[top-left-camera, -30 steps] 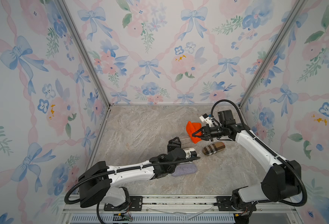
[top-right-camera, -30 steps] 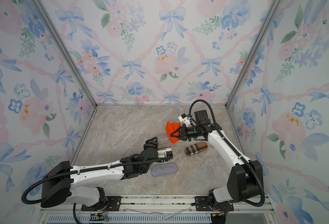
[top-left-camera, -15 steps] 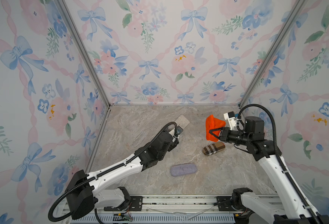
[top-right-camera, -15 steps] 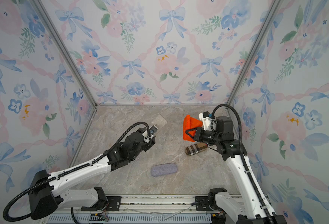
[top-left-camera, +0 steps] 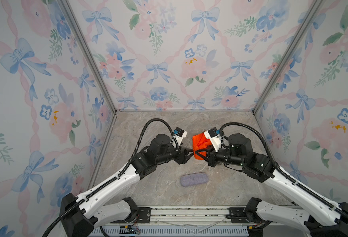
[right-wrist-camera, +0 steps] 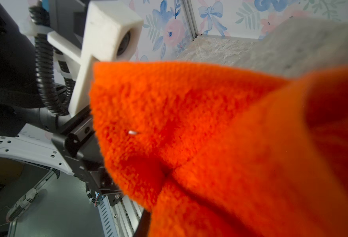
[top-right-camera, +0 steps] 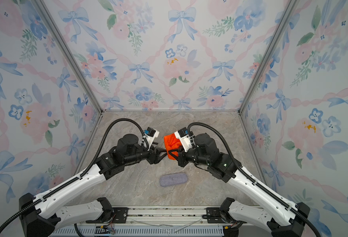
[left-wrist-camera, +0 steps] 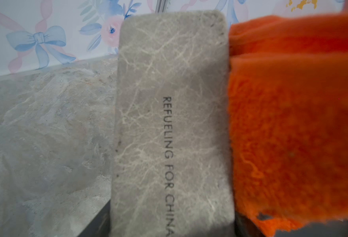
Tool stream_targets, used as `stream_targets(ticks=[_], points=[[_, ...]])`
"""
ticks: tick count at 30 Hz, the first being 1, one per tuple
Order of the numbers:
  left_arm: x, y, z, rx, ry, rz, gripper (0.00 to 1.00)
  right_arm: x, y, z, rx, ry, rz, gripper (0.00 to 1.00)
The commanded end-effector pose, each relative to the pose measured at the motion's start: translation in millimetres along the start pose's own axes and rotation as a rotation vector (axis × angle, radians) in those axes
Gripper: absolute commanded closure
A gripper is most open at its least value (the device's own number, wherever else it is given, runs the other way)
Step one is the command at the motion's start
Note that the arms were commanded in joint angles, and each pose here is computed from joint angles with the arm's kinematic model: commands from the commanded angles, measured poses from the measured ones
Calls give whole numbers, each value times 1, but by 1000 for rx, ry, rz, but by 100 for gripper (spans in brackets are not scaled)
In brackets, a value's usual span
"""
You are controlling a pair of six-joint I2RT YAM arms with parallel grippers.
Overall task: Wipe the eyeglass case
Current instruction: Wipe the dirt from the eyeglass case.
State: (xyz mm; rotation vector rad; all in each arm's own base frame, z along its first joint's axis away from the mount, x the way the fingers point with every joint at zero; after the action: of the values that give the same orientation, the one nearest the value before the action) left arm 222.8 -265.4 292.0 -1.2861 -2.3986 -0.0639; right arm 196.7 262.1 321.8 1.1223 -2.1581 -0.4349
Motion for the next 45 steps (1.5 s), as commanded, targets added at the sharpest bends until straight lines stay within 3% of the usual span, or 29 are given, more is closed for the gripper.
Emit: stream_targets(ticks=[1,5,8,15,17,25,31,39,45], points=[[13,-43,-12,-9,-57,245,82,-3,-11,-33,92,-99,98,100],[15,-43,-2,-8,-49,247,82,9,-35,-54,48,-111,155,100],[15,-40,0,-17,-48,227,81,6,-33,-47,40,-64,137,100],[9,-39,-9,-23,-72,244,81,-25,16,-3,-16,18,-154,100],[9,-39,-12,-31,-75,254,82,-28,10,-3,-18,14,-138,100],[14,-38,-11,-19,-85,242,82,-19,-53,-61,-77,-72,-19,100],[15,-31,-10,2,-91,206,81,-14,-39,-28,-41,-24,-24,100],[12,-6,-7,51,-77,119,84,32,-23,-17,-126,-172,-68,100],[17,-4,-13,29,-99,133,83,52,-30,-12,-154,-201,-53,100]])
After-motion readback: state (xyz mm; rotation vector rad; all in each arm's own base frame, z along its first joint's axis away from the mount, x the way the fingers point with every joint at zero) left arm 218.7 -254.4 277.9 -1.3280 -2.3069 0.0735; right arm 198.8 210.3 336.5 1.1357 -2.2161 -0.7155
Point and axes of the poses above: each gripper's point midway between its finger pads, its own x axis back along the fingers, its own y axis along the line the jaws close on, z = x × y, the point moved 3 cm from there along x, back along the fingers, and after that the axes turned 12 degrees about -x, right-handed, at the moved point
